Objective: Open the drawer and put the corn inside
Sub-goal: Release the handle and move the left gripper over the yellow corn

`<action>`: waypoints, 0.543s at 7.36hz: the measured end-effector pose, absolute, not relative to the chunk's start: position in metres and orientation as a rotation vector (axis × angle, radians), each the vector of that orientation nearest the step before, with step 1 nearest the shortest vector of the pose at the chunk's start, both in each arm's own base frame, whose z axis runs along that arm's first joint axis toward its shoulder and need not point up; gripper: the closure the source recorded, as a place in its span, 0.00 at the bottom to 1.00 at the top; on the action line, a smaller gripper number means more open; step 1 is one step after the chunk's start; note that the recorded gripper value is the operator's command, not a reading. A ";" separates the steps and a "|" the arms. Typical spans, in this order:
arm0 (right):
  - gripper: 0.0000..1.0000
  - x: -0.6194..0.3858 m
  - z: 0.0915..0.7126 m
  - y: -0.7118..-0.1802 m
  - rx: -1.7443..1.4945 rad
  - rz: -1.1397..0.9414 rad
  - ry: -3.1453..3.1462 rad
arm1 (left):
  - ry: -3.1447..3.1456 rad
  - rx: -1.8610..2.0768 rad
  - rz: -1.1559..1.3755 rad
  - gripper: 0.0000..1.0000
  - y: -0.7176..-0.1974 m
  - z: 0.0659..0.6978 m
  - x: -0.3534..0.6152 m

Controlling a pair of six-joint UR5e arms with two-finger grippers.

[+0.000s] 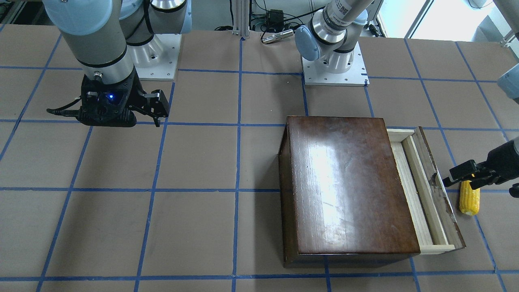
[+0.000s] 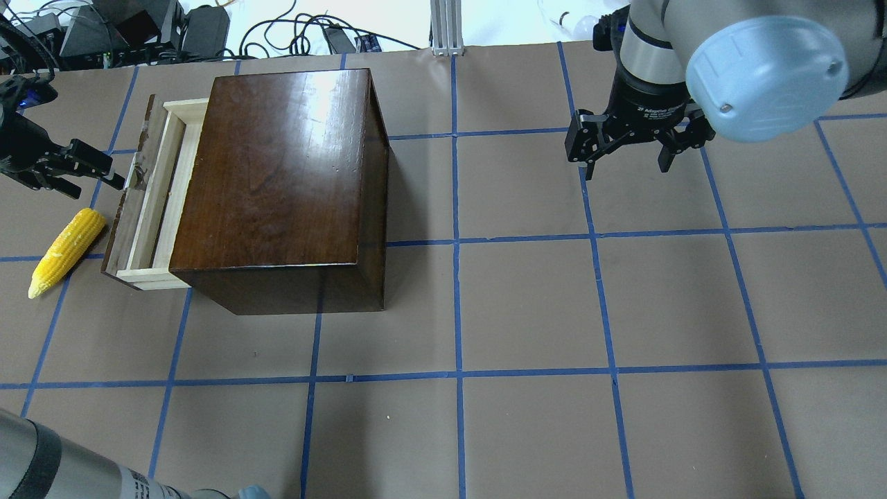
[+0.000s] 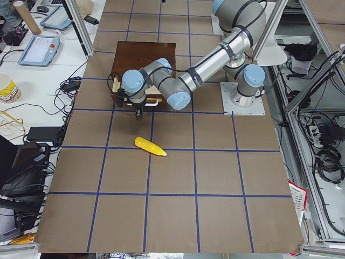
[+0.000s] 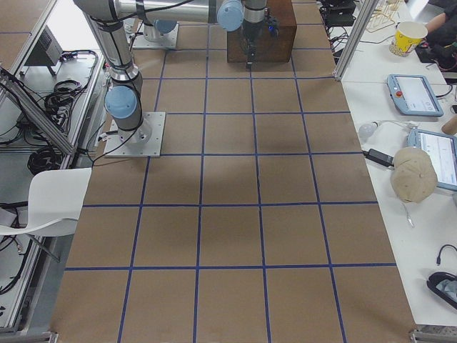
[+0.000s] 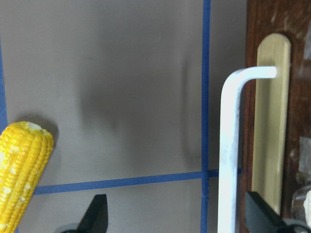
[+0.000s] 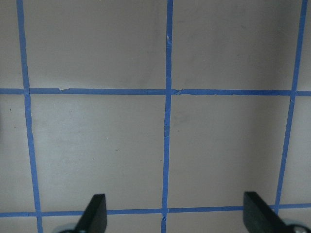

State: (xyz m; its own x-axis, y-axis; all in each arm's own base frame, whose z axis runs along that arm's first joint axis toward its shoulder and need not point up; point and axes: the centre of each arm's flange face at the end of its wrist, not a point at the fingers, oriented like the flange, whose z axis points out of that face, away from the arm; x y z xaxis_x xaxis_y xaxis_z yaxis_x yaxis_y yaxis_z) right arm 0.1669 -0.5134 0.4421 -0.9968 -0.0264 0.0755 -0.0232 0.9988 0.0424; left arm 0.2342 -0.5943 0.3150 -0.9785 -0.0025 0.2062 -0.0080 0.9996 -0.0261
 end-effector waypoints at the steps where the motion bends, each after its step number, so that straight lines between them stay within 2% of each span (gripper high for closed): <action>1: 0.00 0.167 0.442 -0.513 0.038 -0.063 -3.064 | -2.966 -0.012 0.029 0.00 -0.593 0.321 0.238; 4: 0.00 0.167 0.442 -0.513 0.038 -0.063 -3.065 | -3.082 -0.268 -0.045 0.00 -0.582 0.333 0.267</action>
State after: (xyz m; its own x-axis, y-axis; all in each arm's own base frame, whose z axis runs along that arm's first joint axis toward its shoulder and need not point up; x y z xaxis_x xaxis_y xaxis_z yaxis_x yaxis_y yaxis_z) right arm 0.1669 -0.5134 0.4423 -0.9968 -0.0263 0.0752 -0.0232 0.9989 0.0417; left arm 0.2674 -0.5821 0.3327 -0.9838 0.1720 0.0503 0.1734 0.9845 0.0251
